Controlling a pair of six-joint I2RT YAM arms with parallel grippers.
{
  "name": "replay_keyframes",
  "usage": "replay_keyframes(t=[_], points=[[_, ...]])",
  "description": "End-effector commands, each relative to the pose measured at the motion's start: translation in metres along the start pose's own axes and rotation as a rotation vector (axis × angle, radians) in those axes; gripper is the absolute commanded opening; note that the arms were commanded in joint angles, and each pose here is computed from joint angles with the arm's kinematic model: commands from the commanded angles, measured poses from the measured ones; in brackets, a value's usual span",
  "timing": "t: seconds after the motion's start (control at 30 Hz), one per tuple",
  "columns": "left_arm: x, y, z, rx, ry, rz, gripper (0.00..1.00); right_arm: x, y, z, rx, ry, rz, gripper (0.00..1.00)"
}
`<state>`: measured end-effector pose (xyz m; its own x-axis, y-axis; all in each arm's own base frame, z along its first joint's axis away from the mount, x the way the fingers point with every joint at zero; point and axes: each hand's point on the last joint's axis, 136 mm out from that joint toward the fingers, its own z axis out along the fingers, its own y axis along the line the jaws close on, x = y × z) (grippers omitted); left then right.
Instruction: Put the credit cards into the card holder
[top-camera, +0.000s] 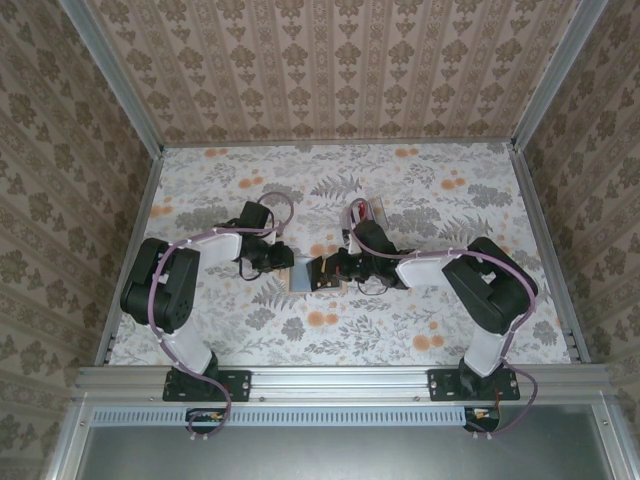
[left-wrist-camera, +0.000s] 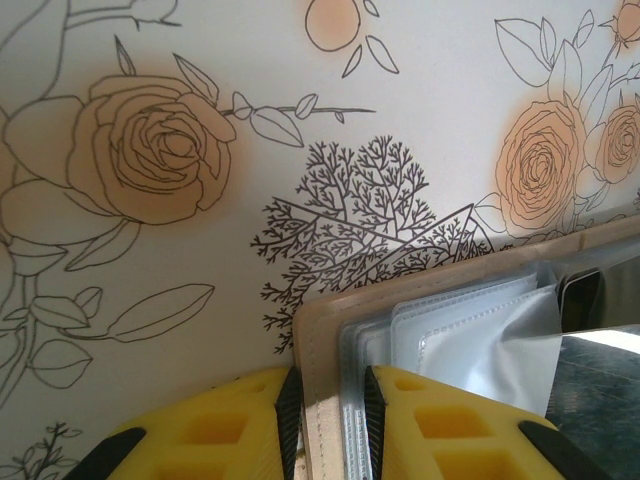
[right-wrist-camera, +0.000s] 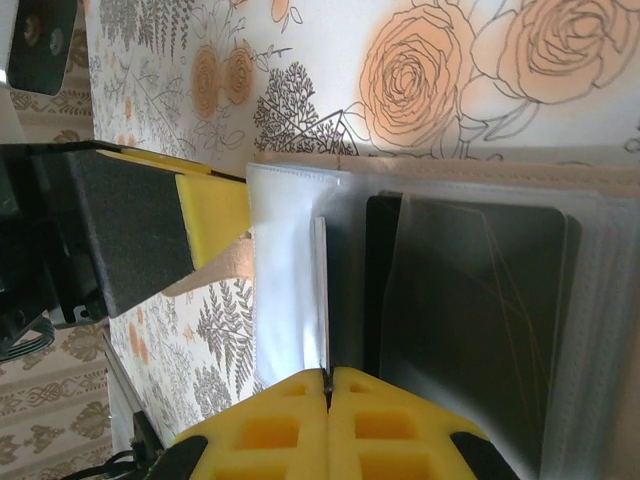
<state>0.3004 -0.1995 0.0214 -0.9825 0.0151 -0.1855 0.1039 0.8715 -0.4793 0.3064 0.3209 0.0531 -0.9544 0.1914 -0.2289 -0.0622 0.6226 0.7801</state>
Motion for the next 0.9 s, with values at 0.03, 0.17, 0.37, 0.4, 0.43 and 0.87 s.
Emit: replay_keyframes(t=[0.03, 0.17, 0.37, 0.4, 0.43, 0.87], points=[[0.023, -0.001, 0.009, -0.006, 0.078, -0.016, 0.27, -0.008, 0.009, 0.007, -0.036, -0.008, -0.063, 0.0], [0.022, -0.001, 0.009, -0.005, 0.078, -0.016, 0.27, -0.011, 0.001, 0.01, -0.023, -0.022, -0.075, 0.0], [0.023, -0.001, 0.011, -0.005, 0.085, -0.016, 0.27, -0.016, -0.009, 0.008, 0.025, -0.05, -0.126, 0.0], [0.024, -0.001, 0.011, -0.006, 0.085, -0.017, 0.27, -0.018, -0.01, 0.007, 0.027, -0.055, -0.134, 0.0], [0.025, 0.0, 0.012, -0.006, 0.089, -0.016, 0.27, -0.019, -0.009, 0.007, 0.024, -0.059, -0.138, 0.0], [0.026, -0.003, 0.014, -0.003, 0.095, -0.014, 0.27, -0.031, -0.011, 0.009, 0.06, -0.096, -0.225, 0.0]])
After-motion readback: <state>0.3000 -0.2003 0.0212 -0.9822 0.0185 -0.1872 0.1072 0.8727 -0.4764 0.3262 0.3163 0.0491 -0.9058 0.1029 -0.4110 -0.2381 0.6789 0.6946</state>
